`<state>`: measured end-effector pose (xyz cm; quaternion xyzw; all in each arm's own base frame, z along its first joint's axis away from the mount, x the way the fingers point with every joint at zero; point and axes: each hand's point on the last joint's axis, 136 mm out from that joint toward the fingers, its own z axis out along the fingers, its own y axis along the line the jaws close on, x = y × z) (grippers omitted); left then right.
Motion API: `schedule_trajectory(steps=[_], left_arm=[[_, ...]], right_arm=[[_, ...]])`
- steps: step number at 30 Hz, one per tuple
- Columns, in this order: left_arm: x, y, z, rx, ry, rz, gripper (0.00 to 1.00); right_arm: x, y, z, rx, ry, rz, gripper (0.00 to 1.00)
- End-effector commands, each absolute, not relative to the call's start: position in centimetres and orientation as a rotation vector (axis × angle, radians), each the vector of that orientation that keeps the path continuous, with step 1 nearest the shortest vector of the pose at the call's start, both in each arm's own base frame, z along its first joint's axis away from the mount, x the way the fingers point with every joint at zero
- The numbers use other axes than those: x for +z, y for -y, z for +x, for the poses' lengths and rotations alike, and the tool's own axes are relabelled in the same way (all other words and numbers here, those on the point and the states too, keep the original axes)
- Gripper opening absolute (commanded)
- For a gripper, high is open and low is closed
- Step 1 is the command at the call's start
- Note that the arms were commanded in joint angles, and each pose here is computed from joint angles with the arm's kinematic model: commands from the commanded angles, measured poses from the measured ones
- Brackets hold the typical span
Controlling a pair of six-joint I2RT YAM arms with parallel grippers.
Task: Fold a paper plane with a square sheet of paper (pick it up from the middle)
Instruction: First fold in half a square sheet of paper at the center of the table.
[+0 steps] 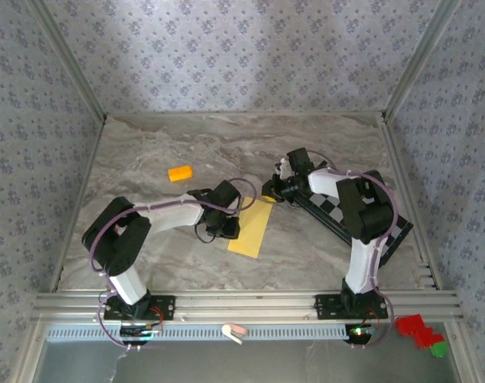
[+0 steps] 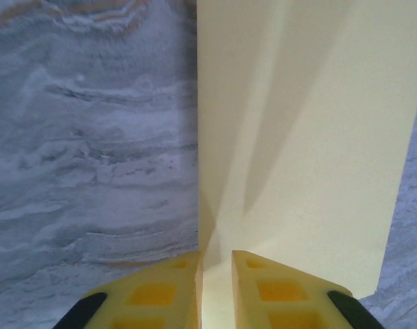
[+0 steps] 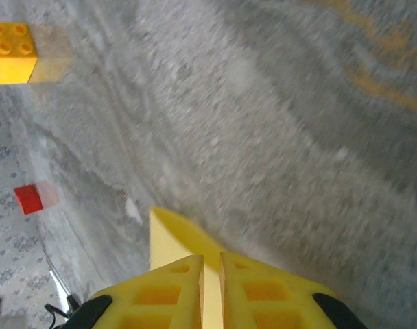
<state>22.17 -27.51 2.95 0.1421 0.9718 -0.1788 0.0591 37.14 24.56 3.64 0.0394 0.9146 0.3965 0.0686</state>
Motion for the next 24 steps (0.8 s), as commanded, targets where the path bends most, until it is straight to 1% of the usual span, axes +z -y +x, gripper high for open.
schedule_trajectory(steps=[1, 3, 6, 10, 13, 17, 20, 24], left_arm=[[3.9, 27.1, 22.0, -0.596, -2.932, 0.403, 0.23], [4.2, 27.0, 22.2, -0.622, -2.919, 0.383, 0.28], [4.7, 26.9, 22.6, -0.651, -2.897, 0.356, 0.29], [5.4, 26.2, 23.1, -0.682, -2.868, 0.3, 0.3], [5.9, 25.1, 23.3, -0.697, -2.854, 0.254, 0.31], [6.0, 23.7, 23.3, -0.738, -2.843, 0.177, 0.31], [6.1, 23.0, 23.6, -0.777, -2.829, 0.13, 0.31], [6.2, 22.9, 23.5, -0.786, -2.832, 0.135, 0.31]], right_arm=[[5.4, -26.0, 39.9, 1.256, -2.673, 0.035, 0.17], [5.4, -26.6, 40.5, 1.267, -2.668, 0.013, 0.18], [6.2, -27.6, 41.5, 1.291, -2.648, -0.027, 0.22], [7.7, -29.1, 41.9, 1.311, -2.629, -0.089, 0.24], [8.3, -29.7, 40.1, 1.266, -2.65, -0.158, 0.24], [8.9, -29.7, 36.5, 1.186, -2.672, -0.231, 0.2], [8.5, -30.9, 33.8, 1.188, -2.706, -0.299, 0.17], [7.3, -32.0, 32.4, 1.186, -2.731, -0.322, 0.15]])
